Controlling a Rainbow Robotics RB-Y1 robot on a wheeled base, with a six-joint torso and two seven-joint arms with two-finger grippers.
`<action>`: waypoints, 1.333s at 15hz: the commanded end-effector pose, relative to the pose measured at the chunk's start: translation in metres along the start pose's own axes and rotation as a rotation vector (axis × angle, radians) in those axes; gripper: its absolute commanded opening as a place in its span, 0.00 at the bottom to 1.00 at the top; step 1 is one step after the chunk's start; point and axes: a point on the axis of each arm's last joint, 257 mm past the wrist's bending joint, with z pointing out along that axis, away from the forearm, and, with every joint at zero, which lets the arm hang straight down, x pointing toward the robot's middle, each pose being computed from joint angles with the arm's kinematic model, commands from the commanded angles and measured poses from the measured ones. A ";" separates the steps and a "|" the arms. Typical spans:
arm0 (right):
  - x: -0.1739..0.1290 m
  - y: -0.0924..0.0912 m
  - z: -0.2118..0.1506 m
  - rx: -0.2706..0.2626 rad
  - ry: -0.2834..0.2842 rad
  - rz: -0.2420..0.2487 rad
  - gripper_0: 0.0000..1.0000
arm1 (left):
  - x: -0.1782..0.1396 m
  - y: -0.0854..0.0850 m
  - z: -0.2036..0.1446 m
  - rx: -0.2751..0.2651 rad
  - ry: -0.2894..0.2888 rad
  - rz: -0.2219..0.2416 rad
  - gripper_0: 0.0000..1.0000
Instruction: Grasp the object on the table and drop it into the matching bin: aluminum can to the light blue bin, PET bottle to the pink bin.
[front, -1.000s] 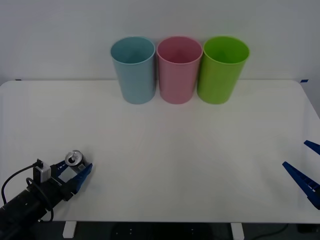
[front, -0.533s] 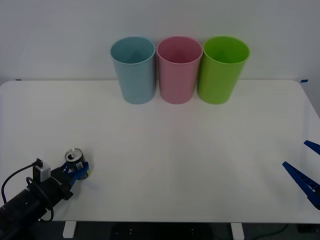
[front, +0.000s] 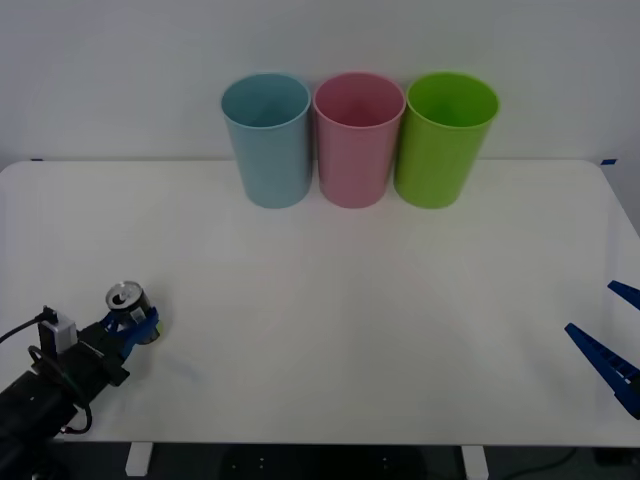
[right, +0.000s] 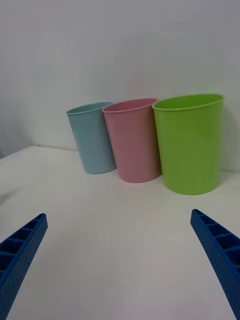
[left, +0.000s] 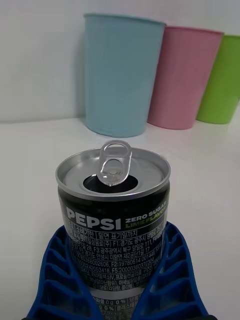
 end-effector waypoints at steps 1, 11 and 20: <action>0.000 0.000 0.000 0.000 0.000 0.000 1.00 | -0.019 0.017 -0.002 -0.037 -0.047 -0.015 0.00; 0.000 0.000 0.000 0.000 0.000 0.000 1.00 | -0.098 0.049 0.056 -0.065 -0.182 -0.044 0.00; 0.000 0.000 0.000 0.000 0.000 0.000 1.00 | -0.182 0.037 0.114 0.045 -0.285 -0.192 0.00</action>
